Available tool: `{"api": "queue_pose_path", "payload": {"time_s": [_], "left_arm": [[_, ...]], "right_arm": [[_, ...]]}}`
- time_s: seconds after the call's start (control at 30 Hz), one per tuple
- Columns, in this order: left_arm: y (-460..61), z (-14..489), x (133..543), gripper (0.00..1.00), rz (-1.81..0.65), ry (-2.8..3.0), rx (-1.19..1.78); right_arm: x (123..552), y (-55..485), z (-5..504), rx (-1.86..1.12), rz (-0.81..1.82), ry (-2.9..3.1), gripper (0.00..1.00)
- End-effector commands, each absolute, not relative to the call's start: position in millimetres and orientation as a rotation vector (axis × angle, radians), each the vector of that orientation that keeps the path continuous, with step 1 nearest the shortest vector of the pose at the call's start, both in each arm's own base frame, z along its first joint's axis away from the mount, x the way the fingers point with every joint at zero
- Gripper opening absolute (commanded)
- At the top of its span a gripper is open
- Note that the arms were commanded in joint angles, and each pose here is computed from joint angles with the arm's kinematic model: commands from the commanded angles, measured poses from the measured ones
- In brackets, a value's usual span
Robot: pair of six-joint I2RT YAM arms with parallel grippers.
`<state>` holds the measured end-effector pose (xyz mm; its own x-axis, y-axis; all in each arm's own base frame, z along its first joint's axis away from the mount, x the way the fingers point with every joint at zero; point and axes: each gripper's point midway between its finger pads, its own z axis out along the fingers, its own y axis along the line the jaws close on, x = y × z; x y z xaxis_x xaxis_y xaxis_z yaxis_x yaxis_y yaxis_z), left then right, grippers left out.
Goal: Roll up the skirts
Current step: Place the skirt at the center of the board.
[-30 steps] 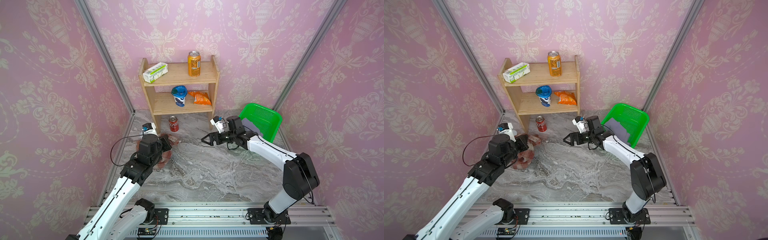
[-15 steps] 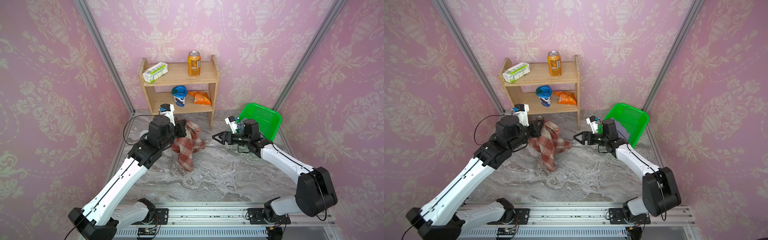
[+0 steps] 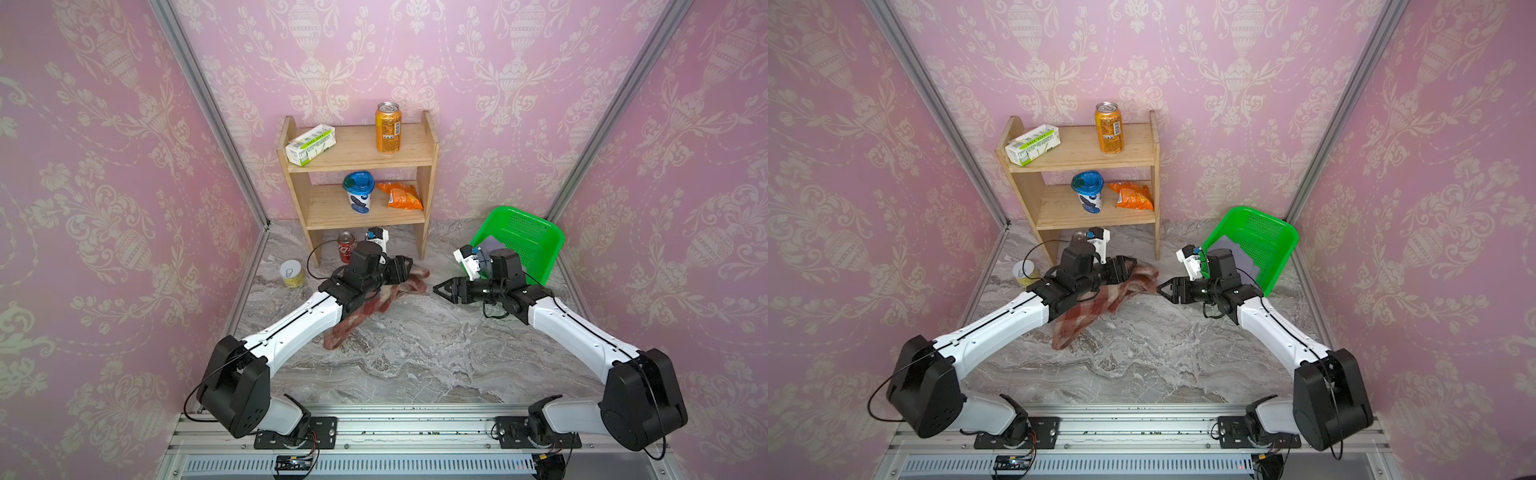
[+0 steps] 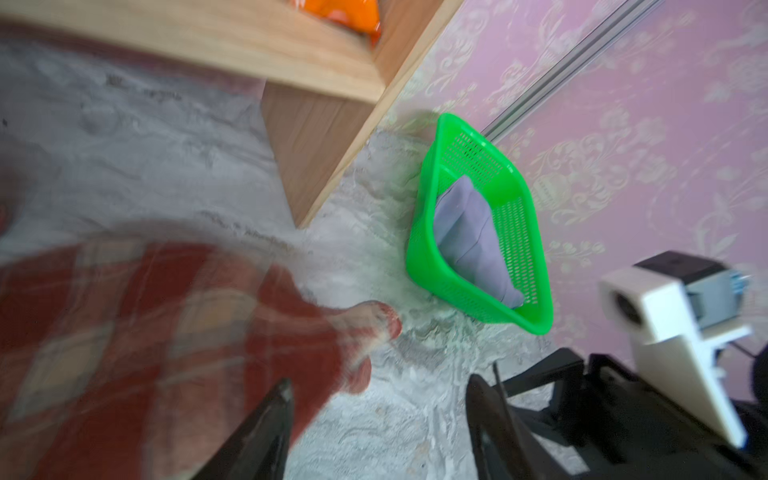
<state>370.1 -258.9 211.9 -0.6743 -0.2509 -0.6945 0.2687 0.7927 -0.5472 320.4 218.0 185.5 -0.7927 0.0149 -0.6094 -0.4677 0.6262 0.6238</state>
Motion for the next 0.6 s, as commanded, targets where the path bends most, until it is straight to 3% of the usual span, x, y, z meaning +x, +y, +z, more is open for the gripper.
{"api": "queue_pose_path", "payload": {"time_s": [0.0, 0.17, 0.4, 0.57], "left_arm": [[-253.1, 248.9, 367.1, 0.66, -0.819, 2.011, 0.049], [-206.4, 249.4, 337.7, 0.66, -0.671, 1.992, -0.011], [-111.5, 292.9, 294.5, 0.65, -0.419, 1.732, -0.198], [-98.1, 295.9, 287.4, 0.69, -0.335, 1.741, -0.183]], "right_arm": [[308.1, 212.6, 173.3, -0.356, 1.094, 2.311, 0.68], [297.1, 237.8, 167.4, -0.387, 1.175, 2.316, 0.65], [258.7, 334.2, 132.5, -0.540, 1.282, 2.447, 0.68], [239.4, 400.2, 111.4, -0.546, 1.334, 2.550, 0.69]]}}
